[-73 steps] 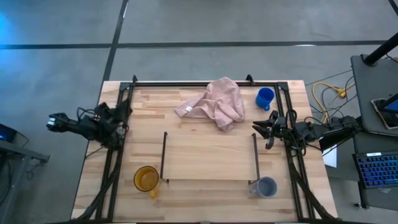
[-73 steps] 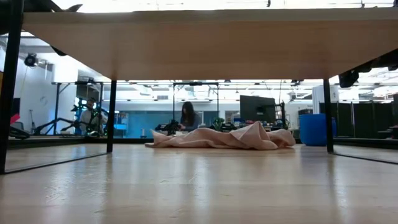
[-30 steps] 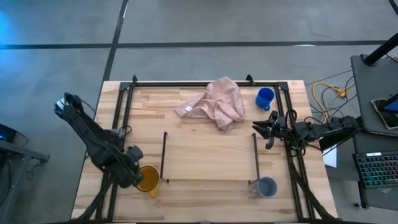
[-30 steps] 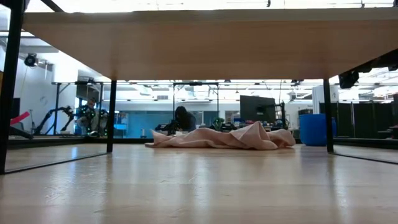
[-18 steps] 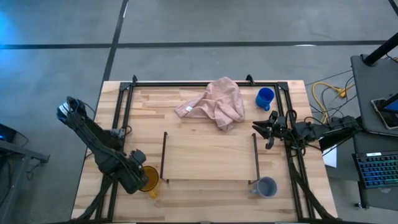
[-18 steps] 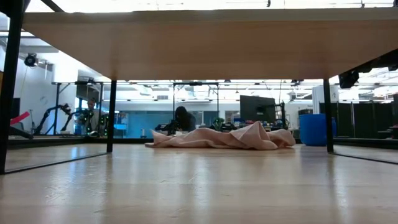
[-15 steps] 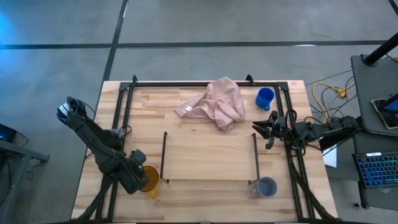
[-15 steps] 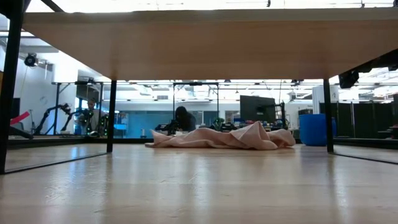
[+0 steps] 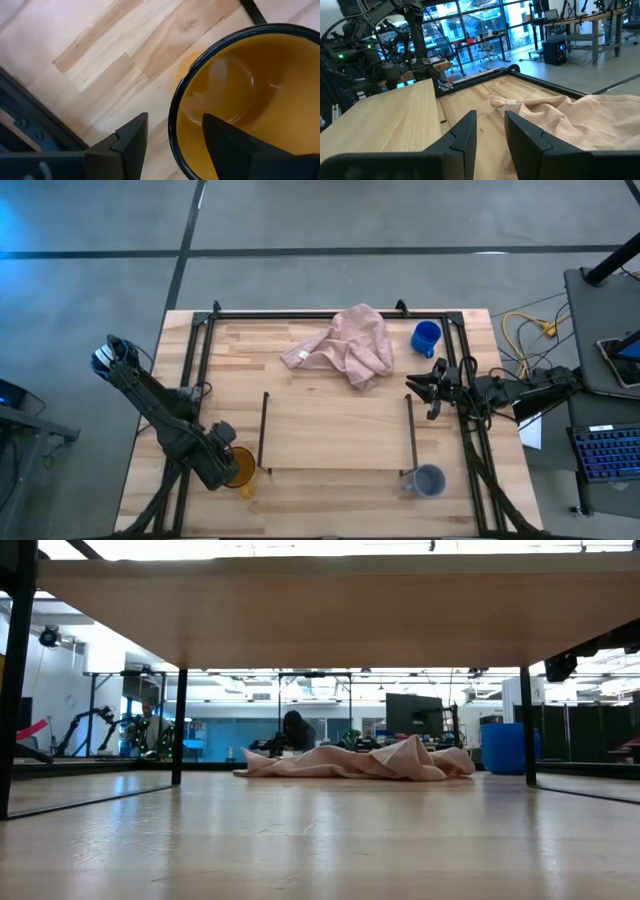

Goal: Stack small to large cups/mugs on shelf
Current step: Put the yellow mug on the shelf

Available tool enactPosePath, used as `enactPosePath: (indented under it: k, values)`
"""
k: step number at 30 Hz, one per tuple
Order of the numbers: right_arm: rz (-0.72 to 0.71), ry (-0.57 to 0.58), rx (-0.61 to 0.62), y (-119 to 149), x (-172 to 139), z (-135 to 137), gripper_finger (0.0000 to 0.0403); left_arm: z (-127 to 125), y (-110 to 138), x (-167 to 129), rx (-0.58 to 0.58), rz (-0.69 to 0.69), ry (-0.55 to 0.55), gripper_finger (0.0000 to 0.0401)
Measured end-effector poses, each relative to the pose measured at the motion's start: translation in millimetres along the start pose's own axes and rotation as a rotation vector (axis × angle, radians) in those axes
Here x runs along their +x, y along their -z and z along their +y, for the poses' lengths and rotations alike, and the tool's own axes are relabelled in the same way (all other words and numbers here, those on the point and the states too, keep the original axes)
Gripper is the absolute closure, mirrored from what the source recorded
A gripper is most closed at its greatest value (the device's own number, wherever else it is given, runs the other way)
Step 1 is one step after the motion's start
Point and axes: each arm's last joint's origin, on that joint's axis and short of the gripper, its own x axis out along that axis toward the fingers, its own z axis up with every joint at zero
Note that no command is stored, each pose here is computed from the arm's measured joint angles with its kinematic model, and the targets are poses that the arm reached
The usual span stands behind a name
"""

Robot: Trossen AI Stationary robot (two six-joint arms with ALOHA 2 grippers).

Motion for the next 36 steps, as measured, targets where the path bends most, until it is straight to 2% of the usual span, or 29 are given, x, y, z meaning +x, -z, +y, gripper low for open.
enactPosePath:
  k: [6, 15, 18, 29, 36]
  values:
    - [0.0, 0.0, -0.004, 0.0, 0.0, 0.0, 0.031, -1.3, 0.3, 1.0, -0.111, 0.002, 0.005, 0.0228]
    - [0.001, 0.001, -0.005, 0.0, 0.1, 0.0, 0.0309, -1.1, 0.3, 3.1, -0.119, 0.002, 0.004, 0.0233]
    - [0.001, 0.001, -0.004, 0.1, 0.1, 0.0, 0.031, 1.6, 0.1, 7.3, -0.117, -0.006, -0.012, 0.0257]
    - [0.001, 0.001, -0.002, 0.1, 0.1, 0.0, 0.0309, 1.0, 0.9, 14.0, -0.113, 0.002, 0.021, 0.0387]
    - [0.001, 0.001, 0.006, 0.0, 0.1, 0.0, 0.0309, 0.0, -0.5, 8.4, -0.112, -0.012, 0.051, 0.0396]
